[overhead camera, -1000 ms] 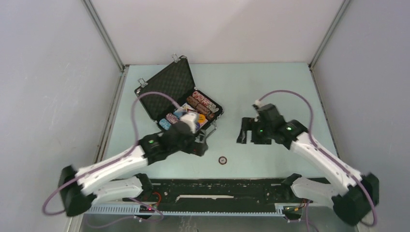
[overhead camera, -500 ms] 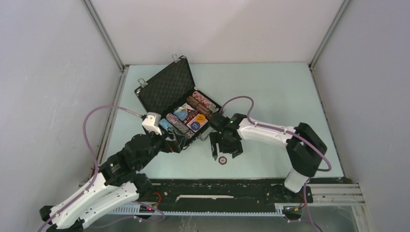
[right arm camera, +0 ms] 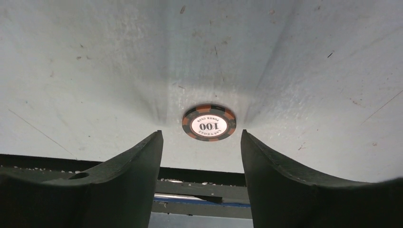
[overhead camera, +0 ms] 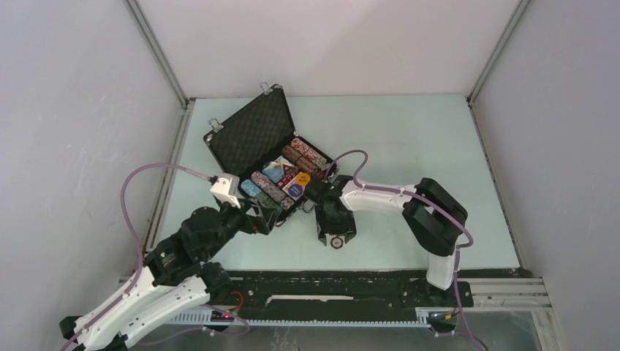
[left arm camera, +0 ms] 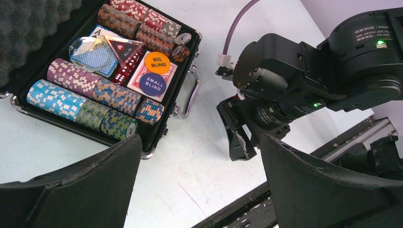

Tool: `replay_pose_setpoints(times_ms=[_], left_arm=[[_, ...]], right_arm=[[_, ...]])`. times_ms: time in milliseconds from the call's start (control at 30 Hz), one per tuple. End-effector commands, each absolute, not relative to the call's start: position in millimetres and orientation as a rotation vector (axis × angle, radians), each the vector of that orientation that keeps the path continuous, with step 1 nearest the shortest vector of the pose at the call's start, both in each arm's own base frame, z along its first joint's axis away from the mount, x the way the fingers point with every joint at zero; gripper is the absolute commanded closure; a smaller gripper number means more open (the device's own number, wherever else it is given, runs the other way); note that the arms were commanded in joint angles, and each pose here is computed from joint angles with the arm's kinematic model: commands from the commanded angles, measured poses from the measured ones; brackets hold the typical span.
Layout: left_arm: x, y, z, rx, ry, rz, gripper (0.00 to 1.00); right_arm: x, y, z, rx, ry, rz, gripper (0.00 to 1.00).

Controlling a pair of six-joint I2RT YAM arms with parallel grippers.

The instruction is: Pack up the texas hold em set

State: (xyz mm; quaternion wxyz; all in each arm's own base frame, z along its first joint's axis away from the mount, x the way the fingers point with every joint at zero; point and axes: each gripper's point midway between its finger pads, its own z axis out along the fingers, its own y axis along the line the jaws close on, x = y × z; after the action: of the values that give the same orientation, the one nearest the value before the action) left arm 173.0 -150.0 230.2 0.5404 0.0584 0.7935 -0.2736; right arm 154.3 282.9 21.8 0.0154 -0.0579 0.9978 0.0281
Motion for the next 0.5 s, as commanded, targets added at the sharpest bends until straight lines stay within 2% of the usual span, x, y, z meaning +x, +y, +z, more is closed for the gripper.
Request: replay_pose_setpoints(times_ms=[0, 300, 467], left_arm=[[174, -153, 231, 0.161, 1.864, -0.660, 0.00], [173, -152, 231, 0.158, 1.862, -0.661, 0.00], [173, -155, 226, 0.170, 1.882, -0.661, 0.00]], right_arm=[[169, 285, 21, -0.127, 3.060, 0.041, 0.31], [171, 281, 14, -0.140, 3.037, -0.023, 0.37], [173, 286, 10, -0.163, 3.014, -0.010, 0.46]])
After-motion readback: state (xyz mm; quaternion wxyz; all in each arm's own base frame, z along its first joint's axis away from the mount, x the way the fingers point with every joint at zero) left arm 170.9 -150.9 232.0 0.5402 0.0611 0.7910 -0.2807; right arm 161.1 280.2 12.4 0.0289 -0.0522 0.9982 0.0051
